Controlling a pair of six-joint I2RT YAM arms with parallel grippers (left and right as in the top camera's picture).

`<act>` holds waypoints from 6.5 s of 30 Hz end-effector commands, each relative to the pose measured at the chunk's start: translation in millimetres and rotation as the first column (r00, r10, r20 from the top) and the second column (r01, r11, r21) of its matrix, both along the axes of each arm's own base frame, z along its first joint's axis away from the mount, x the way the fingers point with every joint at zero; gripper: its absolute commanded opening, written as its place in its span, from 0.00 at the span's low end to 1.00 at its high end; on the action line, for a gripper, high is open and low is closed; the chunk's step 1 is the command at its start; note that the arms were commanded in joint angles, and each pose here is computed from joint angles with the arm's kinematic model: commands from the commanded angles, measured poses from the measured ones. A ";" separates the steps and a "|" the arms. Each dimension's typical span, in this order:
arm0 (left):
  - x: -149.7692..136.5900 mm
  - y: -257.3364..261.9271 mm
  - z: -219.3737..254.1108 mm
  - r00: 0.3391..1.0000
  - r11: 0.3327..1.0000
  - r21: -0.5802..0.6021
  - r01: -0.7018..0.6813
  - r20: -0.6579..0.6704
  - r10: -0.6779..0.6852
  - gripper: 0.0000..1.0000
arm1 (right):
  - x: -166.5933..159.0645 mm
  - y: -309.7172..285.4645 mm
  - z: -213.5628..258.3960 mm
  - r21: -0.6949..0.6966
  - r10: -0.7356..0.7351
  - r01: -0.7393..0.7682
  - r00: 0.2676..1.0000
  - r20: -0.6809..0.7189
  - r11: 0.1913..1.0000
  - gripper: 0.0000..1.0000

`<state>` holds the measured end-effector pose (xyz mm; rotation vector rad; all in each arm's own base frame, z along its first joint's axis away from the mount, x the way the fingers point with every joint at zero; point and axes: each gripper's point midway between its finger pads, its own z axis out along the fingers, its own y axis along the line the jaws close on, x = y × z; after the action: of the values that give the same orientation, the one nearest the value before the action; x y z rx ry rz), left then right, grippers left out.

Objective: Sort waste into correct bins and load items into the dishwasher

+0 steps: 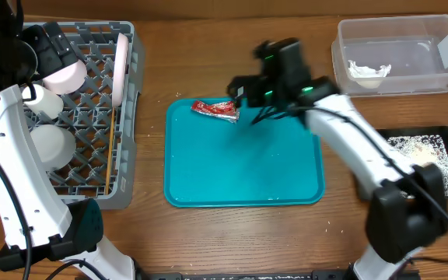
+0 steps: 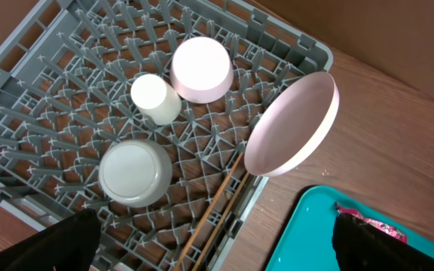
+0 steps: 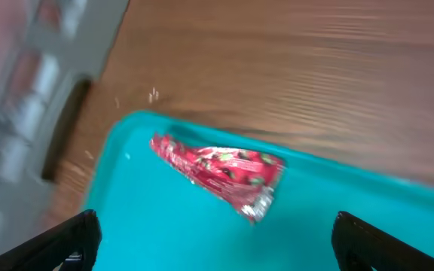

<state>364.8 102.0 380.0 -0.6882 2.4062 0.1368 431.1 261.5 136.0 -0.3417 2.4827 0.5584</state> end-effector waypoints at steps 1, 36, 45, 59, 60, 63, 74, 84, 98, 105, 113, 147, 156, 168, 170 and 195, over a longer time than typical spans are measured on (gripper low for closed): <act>-0.9 0.6 4.1 1.000 1.000 0.000 -0.013 0.015 0.013 1.00 | 5.6 12.0 -36.7 -0.274 0.226 -0.188 0.968 0.112 0.943 1.00; -0.9 0.6 4.1 1.000 1.000 0.000 -0.013 0.015 0.013 1.00 | -0.8 47.5 -121.8 -0.436 0.565 -0.478 0.821 0.087 0.763 0.74; -0.9 0.6 4.1 1.000 1.000 0.000 -0.013 0.015 0.013 1.00 | 4.9 40.8 -136.1 -0.465 0.533 -0.444 0.843 0.074 0.766 0.39; -0.9 0.6 4.1 1.000 1.000 0.000 -0.013 0.015 0.013 1.00 | 71.9 -2.0 53.9 -0.270 -0.008 0.145 0.893 0.451 0.952 0.04; -0.9 0.6 4.1 1.000 1.000 0.000 -0.013 0.015 0.013 1.00 | 74.8 -13.2 72.0 -0.228 -0.061 0.188 0.880 0.472 0.955 0.04; -0.9 0.7 4.1 1.000 1.000 0.000 -0.013 0.015 0.013 1.00 | 85.6 -61.7 115.4 -0.079 -0.255 0.334 0.833 0.492 0.939 0.04; -0.9 0.6 4.1 1.000 1.000 0.000 -0.013 0.015 0.013 1.00 | 122.5 -279.2 104.5 0.261 -0.763 0.717 0.618 0.193 0.646 0.20; -0.9 0.6 4.1 1.000 1.000 0.000 -0.013 0.015 0.013 1.00 | 103.8 -341.7 79.2 0.220 -0.809 0.781 0.582 0.080 0.584 1.00; -0.9 0.6 4.1 1.000 1.000 0.000 -0.013 0.015 0.013 1.00 | -33.2 -323.2 231.7 0.329 -0.827 0.761 0.541 0.156 0.560 1.00; -0.9 0.6 4.1 1.000 1.000 0.000 -0.013 0.015 0.013 1.00 | -137.5 -303.2 227.6 0.262 -0.852 0.821 0.523 0.010 0.507 1.00; -0.9 0.6 4.1 1.000 1.000 0.000 -0.013 0.015 0.013 1.00 | -234.1 -285.1 227.8 0.226 -0.846 0.825 0.533 -0.006 0.518 1.00; -0.9 0.6 4.1 1.000 1.000 0.000 -0.013 0.015 0.013 1.00 | -278.1 -262.1 150.6 0.229 -0.784 0.763 0.620 0.007 0.605 1.00; -0.9 0.6 4.1 1.000 1.000 0.000 -0.013 0.015 0.013 1.00 | -225.1 -215.2 96.4 0.495 -0.598 0.436 0.767 0.231 0.751 1.00; -0.9 0.6 4.1 1.000 1.000 0.000 -0.013 0.015 0.013 1.00 | -194.3 -203.3 59.9 0.575 -0.529 0.183 0.672 0.518 0.797 1.00; -0.9 0.6 4.1 1.000 1.000 0.000 -0.013 0.015 0.013 1.00 | -194.2 -203.8 63.9 0.561 -0.513 0.145 0.630 0.583 0.815 1.00; -0.9 0.6 4.1 1.000 1.000 0.000 -0.013 0.015 0.013 1.00 | -184.8 -264.5 33.8 0.192 -0.426 0.455 0.494 0.758 0.869 1.00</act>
<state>364.7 102.0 379.9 -0.6960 2.4041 0.1342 246.2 1.5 171.7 0.0970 1.5965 0.1480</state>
